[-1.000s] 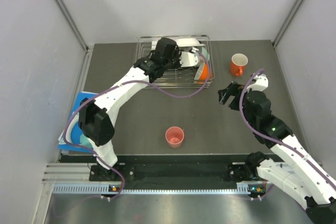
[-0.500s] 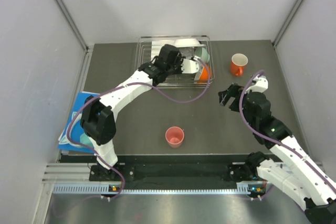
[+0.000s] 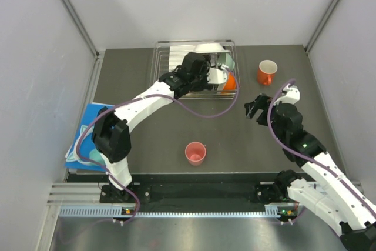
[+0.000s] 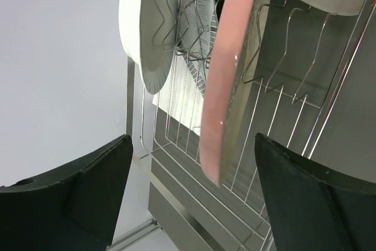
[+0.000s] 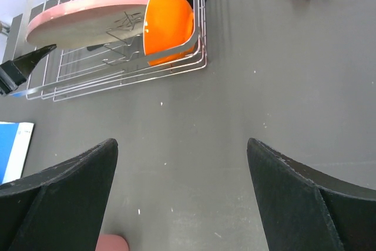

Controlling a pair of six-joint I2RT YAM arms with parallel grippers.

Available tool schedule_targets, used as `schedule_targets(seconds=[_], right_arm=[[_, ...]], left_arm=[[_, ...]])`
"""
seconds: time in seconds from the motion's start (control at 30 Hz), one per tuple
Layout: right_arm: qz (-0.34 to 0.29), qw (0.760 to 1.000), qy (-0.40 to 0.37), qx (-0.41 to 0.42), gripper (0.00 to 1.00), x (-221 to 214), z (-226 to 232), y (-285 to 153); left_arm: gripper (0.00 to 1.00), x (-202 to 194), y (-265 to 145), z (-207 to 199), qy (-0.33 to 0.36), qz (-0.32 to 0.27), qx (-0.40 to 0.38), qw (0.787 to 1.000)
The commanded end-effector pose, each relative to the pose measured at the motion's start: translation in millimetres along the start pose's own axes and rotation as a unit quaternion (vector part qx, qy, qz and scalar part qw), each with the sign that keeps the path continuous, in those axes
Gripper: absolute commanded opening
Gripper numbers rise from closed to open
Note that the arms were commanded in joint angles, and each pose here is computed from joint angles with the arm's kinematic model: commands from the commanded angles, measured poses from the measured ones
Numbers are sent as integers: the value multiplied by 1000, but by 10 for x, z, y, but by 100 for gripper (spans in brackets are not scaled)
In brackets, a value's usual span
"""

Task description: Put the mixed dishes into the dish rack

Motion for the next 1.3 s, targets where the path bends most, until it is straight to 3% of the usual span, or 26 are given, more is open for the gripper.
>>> schedule_targets(seconds=[0.0, 0.23, 0.33, 0.47, 0.57, 0.7, 0.87, 1.03, 1.27], right_arm=[[-13, 1000, 14, 6, 90, 89, 48, 26], [-5, 1000, 2, -27, 90, 88, 1, 160], [-3, 999, 1, -51, 89, 113, -15, 317], [14, 996, -5, -82, 68, 153, 51, 652], [29, 995, -9, -96, 67, 179, 102, 893], [40, 994, -8, -104, 66, 266, 122, 1185], [28, 993, -3, -112, 66, 507, 85, 1571], [29, 994, -2, -103, 63, 660, 125, 1960], [71, 993, 1, -90, 56, 438, 110, 2410]], left_arm=[[98, 138, -307, 386, -30, -24, 63, 997], [99, 172, -668, 671, -53, -30, 99, 993], [99, 34, -830, 803, -95, -27, 106, 989], [99, -569, -919, 1028, -192, 16, 130, 973], [99, -1069, -864, 969, -303, 62, 115, 944], [99, -1585, -624, 707, -385, 125, 79, 911], [98, -1882, -436, 741, -457, 130, 79, 877], [96, -2054, -151, 680, -488, 141, 67, 859], [96, -2239, 61, 676, -502, 144, 76, 849]])
Point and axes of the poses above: each gripper's point midway between its finger pads, its own y axis out along the fingers, its own z axis along the line the jaws close on, x = y × z, the point moved 1 cm from there along -y, back along the fingers, and after that the axes turned 3 degrees about y, right-handed, at the moved point
